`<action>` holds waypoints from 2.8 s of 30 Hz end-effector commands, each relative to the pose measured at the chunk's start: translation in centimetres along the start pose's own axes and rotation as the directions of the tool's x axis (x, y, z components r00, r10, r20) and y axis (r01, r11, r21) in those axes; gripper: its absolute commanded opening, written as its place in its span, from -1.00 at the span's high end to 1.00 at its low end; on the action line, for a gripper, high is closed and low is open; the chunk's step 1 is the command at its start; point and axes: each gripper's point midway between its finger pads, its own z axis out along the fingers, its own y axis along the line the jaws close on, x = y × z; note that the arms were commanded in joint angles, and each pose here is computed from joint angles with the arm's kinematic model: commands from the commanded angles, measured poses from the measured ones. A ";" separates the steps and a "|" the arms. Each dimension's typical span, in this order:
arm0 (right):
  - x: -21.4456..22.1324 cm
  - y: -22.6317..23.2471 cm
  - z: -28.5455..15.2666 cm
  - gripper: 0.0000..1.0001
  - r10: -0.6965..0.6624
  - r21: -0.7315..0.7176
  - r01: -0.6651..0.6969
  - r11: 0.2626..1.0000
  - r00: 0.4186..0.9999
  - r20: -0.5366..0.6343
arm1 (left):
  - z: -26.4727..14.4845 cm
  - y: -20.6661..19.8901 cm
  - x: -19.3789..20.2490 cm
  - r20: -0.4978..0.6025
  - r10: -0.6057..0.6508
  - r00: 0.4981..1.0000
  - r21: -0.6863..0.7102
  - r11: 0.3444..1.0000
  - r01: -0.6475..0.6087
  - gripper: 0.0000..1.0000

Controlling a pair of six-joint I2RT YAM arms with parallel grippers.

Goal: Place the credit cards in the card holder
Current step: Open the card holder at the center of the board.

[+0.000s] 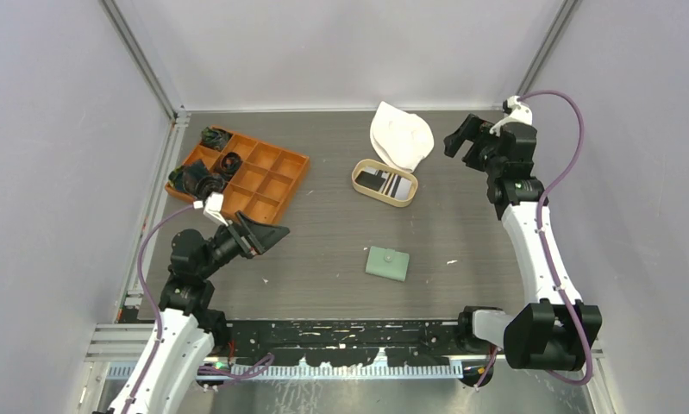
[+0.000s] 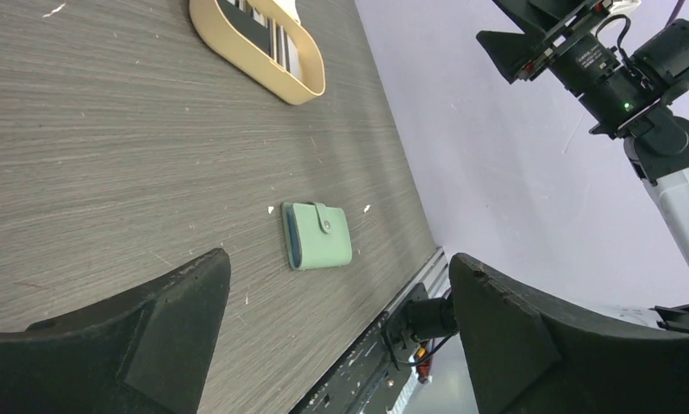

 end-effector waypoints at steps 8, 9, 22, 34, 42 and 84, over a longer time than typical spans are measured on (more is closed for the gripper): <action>9.3 10.1 -6.0 -0.99 -0.309 -0.789 0.037 0.613 0.930 -0.197 | 0.1 -0.9 0.3 0.001 0.033 0.999 0.083 0.996 -0.033 -0.80; 10.1 10.1 -6.1 -0.99 -0.318 -0.799 0.003 0.601 0.918 -0.236 | 0.1 -1.0 0.5 0.000 0.041 0.999 0.086 0.995 -0.041 -0.79; 17.0 8.2 -6.8 -0.99 -0.649 -0.848 0.270 0.456 0.753 -0.109 | 4.0 -4.2 8.2 -0.095 0.225 0.970 0.154 0.966 -0.209 -0.75; 20.0 5.0 -7.2 -0.94 -0.791 -0.868 0.317 0.382 0.599 -0.129 | 6.5 -3.6 13.0 -0.171 0.175 0.970 0.183 0.972 -0.144 -0.72; 22.8 5.0 -7.2 -0.67 -0.873 -0.900 0.313 0.305 0.470 -0.132 | 7.6 -2.7 15.2 -0.211 0.170 0.963 0.176 0.975 -0.133 -0.67; 29.3 11.8 -8.9 0.15 -0.918 -0.961 0.169 0.217 0.371 -0.142 | 7.2 2.5 15.7 -0.275 0.305 0.912 -0.011 0.947 -0.320 -0.29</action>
